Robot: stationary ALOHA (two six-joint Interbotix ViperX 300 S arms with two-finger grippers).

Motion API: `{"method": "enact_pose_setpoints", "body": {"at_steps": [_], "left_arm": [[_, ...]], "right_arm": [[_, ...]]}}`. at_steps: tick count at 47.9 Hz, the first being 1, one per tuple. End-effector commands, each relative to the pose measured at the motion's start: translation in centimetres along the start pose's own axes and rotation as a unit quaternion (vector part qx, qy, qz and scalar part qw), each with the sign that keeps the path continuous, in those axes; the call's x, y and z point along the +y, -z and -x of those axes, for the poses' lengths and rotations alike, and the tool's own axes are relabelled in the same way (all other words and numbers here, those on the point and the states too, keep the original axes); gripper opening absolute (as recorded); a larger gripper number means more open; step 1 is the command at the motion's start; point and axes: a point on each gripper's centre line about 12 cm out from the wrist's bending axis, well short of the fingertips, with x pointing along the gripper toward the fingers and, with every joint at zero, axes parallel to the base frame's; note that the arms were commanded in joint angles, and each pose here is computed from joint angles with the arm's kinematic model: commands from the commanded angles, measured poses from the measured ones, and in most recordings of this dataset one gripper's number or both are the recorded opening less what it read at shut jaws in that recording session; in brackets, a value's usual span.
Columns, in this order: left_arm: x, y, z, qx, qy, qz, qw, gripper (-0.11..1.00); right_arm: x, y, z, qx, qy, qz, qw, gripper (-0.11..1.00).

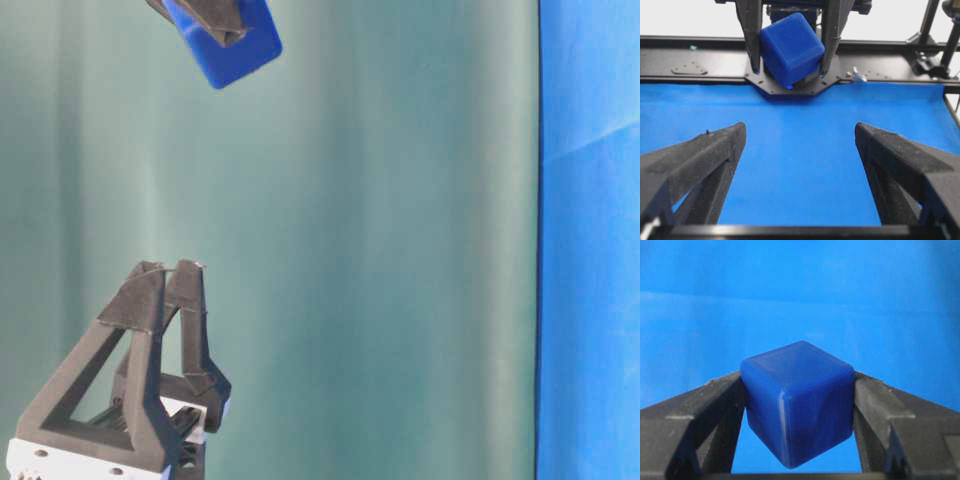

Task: Handover the blue block to the right arm after grasping it with the left arm, then place it in the designated position.
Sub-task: 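Carry the cube with the right gripper and lower it toward the table, then move the right gripper left to place the cube near center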

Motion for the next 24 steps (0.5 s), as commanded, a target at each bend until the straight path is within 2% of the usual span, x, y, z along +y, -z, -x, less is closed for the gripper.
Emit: {"method": "enact_pose_setpoints", "body": {"at_steps": [1,8,24], "left_arm": [[-0.2,-1.4,0.1,-0.019,0.003,0.001,0.9998,0.93],[-0.4,-1.4,0.1,-0.019,0.005,0.001,0.9998,0.93],[-0.4,-1.4,0.1,-0.019,0.005,0.001,0.9998,0.93]], "right_arm": [[0.3,-1.2,0.0,-0.014,-0.004,-0.001,0.9999,0.46],[0.2,-0.2,-1.2,0.003,-0.003,0.0,1.0,0.46],[-0.2,3.6,-7.9,0.042,-0.008,-0.002,0.9991,0.46]]}}
